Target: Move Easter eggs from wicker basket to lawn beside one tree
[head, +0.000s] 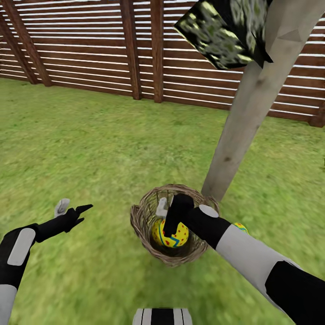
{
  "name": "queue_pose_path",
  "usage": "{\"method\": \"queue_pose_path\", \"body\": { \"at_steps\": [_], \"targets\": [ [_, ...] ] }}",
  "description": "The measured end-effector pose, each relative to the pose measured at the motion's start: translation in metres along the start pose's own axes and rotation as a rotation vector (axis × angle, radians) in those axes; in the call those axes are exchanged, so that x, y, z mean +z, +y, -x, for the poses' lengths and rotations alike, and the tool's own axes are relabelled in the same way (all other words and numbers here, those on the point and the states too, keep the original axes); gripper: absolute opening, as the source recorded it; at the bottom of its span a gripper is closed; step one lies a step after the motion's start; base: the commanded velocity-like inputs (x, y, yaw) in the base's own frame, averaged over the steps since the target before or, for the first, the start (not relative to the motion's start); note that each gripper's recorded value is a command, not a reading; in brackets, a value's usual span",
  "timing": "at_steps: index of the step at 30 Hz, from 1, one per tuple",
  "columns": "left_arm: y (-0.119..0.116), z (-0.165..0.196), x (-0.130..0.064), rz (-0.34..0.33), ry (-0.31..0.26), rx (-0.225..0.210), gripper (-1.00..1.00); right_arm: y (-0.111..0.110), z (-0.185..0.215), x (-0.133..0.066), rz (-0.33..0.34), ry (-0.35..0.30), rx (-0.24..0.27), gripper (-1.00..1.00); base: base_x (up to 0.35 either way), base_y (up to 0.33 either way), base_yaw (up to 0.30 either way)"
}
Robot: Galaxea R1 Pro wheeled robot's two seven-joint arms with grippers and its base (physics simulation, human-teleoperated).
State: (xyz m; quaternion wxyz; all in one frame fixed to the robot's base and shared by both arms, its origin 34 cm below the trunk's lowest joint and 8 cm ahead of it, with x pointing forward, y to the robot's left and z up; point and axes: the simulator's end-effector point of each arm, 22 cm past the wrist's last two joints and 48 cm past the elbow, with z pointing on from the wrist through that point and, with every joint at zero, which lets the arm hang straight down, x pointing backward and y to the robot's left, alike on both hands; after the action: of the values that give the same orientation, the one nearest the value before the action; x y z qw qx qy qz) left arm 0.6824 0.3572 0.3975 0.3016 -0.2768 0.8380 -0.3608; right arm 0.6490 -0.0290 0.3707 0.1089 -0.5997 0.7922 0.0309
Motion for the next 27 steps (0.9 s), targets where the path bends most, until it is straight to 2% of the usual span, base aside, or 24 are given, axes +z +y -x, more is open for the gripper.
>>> {"method": "queue_pose_path", "body": {
  "at_steps": [2,4,6,9,10,11,12,13,14,16,18,20,22,24,25,27],
  "targets": [
    [-0.004,0.002,-0.002,-0.006,-0.005,0.004,1.0,-0.003,0.005,-0.008,-0.011,-0.014,0.003,-1.0,-0.021,0.0,0.0],
    [-0.008,0.004,-0.005,-0.01,-0.009,0.007,1.0,-0.022,0.019,-0.029,-0.03,-0.088,0.069,-1.0,-0.004,0.0,0.0],
    [-0.012,0.006,-0.007,-0.016,-0.014,0.011,1.0,-0.048,0.041,-0.068,-0.07,-0.21,0.137,-1.0,0.0,0.0,0.0],
    [-0.018,0.009,-0.011,-0.024,-0.021,0.016,1.0,-0.079,0.074,-0.152,-0.175,-0.393,0.207,-1.0,0.0,0.0,0.0],
    [-0.02,0.01,-0.012,-0.027,-0.023,0.018,1.0,-0.083,0.081,-0.176,-0.198,-0.442,0.218,-1.0,0.0,0.0,0.0],
    [-0.023,0.011,-0.013,-0.03,-0.025,0.019,1.0,-0.085,0.084,-0.191,-0.211,-0.47,0.221,-1.0,0.0,0.0,0.0],
    [-0.025,0.012,-0.014,-0.033,-0.028,0.021,1.0,-0.094,0.083,-0.208,-0.229,-0.507,0.249,-1.0,0.0,0.0,0.0],
    [-0.027,0.013,-0.015,-0.036,-0.03,0.023,1.0,-0.115,0.073,-0.228,-0.247,-0.561,0.327,-1.0,0.0,0.0,0.0],
    [-0.029,0.013,-0.016,-0.038,-0.031,0.025,1.0,-0.123,0.063,-0.237,-0.23,-0.6,0.388,-1.0,-0.041,0.0,0.0],
    [-0.034,0.012,-0.016,-0.048,-0.033,0.025,1.0,-0.125,0.048,-0.244,-0.169,-0.656,0.47,-1.0,-0.263,0.0,0.0],
    [-0.04,0.011,-0.016,-0.057,-0.034,0.025,1.0,-0.131,0.03,-0.25,-0.153,-0.698,0.548,-1.0,-0.325,0.0,0.0],
    [-0.044,0.013,-0.018,-0.063,-0.038,0.028,1.0,-0.139,0.011,-0.265,-0.117,-0.777,0.629,-1.0,-0.335,0.0,0.0],
    [-0.048,0.015,-0.021,-0.069,-0.043,0.031,1.0,-0.135,0.009,-0.279,-0.059,-0.842,0.646,-1.0,-0.293,0.0,0.0],
    [-0.053,0.016,-0.023,-0.074,-0.048,0.034,1.0,-0.139,-0.007,-0.286,-0.052,-0.88,0.7,-1.0,-0.085,0.0,0.0],
    [-0.055,0.017,-0.025,-0.077,-0.05,0.036,1.0,-0.147,-0.025,-0.29,-0.058,-0.913,0.76,-1.0,-0.017,0.0,0.0],
    [-0.059,0.019,-0.027,-0.082,-0.055,0.039,1.0,-0.156,-0.052,-0.296,-0.068,-0.959,0.847,-1.0,-0.004,0.0,0.0]
  ]
}}
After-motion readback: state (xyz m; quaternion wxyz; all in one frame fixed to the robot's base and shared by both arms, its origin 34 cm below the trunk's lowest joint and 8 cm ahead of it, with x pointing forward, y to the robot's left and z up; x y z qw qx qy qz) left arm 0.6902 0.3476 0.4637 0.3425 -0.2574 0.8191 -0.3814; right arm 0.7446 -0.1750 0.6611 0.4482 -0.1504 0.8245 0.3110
